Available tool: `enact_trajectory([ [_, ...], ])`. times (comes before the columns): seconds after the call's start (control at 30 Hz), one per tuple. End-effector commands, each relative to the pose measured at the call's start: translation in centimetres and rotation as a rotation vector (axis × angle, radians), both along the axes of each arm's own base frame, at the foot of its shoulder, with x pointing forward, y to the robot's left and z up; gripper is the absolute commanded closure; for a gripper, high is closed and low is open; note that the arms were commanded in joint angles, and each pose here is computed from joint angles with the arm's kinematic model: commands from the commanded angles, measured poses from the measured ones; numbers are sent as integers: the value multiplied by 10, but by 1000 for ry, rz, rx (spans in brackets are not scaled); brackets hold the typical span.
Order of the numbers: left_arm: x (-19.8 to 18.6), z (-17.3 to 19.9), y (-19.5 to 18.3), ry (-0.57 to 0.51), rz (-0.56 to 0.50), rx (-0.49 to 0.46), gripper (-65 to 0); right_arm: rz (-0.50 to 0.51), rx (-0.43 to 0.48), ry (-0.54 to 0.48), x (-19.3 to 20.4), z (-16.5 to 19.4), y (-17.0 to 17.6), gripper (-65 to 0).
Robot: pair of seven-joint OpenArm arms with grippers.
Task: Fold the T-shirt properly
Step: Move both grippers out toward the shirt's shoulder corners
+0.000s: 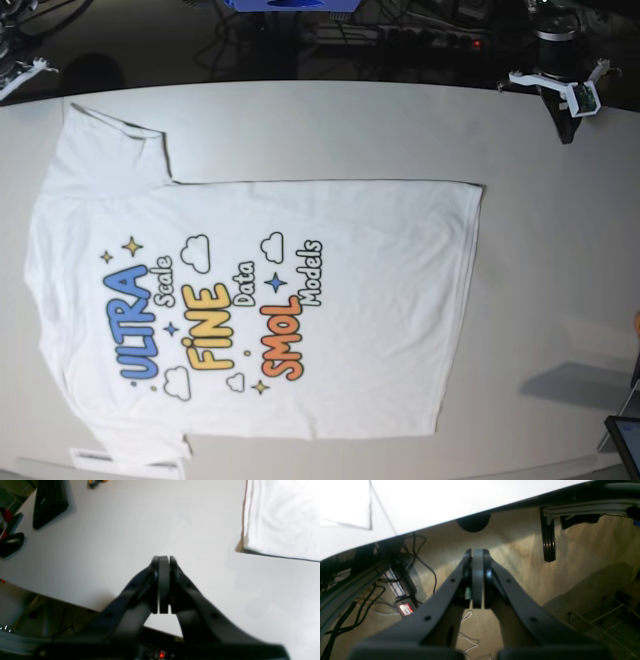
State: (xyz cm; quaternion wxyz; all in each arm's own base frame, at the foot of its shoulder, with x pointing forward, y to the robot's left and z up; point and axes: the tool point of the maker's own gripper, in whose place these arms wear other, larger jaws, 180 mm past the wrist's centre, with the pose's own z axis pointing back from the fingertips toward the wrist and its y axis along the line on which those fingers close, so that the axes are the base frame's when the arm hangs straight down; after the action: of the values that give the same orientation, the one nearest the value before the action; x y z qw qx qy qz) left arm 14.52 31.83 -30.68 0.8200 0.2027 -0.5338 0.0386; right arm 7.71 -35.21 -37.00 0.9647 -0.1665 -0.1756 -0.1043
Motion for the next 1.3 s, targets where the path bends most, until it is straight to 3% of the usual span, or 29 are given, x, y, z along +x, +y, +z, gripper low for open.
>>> enact_trajectory([
  [0.0,3,10,0,-30,-15,19,0,14,-28,-26,8,9,-5,-13],
  [0.23,3,9,-1,-29,-15,15,0,98,0,-32,28,4,13,-276],
  [0.43,8,6,-9,-27,-62,-7,0,182,24,-55,54,1,33,-281],
  [0.6,8,6,-10,-26,-67,-9,0,194,24,-100,70,8,33,-286],
  [0.7,9,6,-10,-27,-68,-8,0,196,85,-172,77,11,41,-297],
  [0.83,9,6,-10,-27,-68,-8,0,131,195,-289,74,23,41,-399],
  [1.0,6,1,-6,-12,-57,-10,0,72,283,-314,58,27,40,-398],
  [1.17,6,1,-6,-13,-57,-10,0,86,340,-292,50,16,53,-399],
  [1.27,7,1,-6,-17,-57,-10,0,100,404,-331,56,14,66,-399],
])
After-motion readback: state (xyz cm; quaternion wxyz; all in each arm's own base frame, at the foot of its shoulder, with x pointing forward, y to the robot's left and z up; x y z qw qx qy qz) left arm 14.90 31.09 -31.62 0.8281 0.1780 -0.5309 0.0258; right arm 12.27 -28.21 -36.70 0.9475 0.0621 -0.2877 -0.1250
